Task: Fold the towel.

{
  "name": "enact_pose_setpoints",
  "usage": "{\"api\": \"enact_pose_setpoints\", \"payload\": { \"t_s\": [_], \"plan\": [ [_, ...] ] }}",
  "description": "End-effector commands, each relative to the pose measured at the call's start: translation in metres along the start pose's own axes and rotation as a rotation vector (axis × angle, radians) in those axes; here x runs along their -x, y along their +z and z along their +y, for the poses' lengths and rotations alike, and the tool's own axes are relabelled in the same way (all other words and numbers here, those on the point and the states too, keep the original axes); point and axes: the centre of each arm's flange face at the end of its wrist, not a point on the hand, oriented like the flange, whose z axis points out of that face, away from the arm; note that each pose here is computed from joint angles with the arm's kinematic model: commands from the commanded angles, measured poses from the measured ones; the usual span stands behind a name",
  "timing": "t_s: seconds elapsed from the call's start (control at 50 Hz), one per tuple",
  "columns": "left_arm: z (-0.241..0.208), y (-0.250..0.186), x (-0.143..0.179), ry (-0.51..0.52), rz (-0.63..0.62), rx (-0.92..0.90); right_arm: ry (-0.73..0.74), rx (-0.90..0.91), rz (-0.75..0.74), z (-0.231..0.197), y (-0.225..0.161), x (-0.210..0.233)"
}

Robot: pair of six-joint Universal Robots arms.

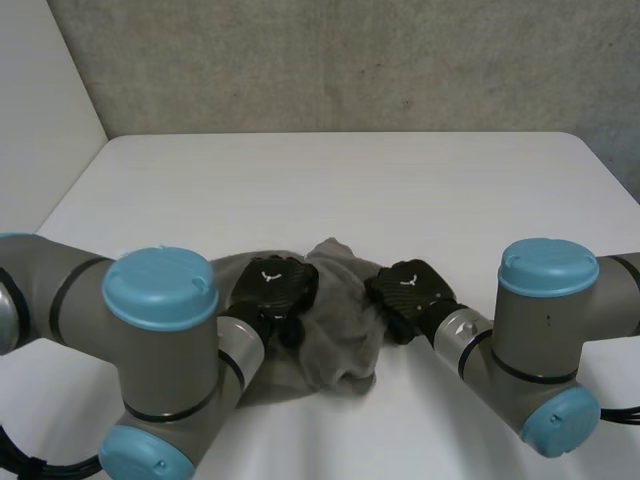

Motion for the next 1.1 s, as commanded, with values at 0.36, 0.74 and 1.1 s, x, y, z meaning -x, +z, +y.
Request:
{"api": "enact_pose_setpoints", "payload": {
  "t_s": [0.36,0.74,1.1],
  "plan": [
    [-0.169,-0.09,0.014,-0.063,-0.032,-0.543,-0.055,-0.278,0.002,-0.192,-0.144,-0.076],
    [-0.072,0.021,0.096,-0.047,-0.187,-0.113,-0.457,0.022,-0.22,-0.105,-0.031,-0.011],
    [-0.098,0.042,0.115,-0.002,-0.235,-0.181,-0.536,-0.26,0.171,-0.13,0.007,-0.031]
  ]
}}
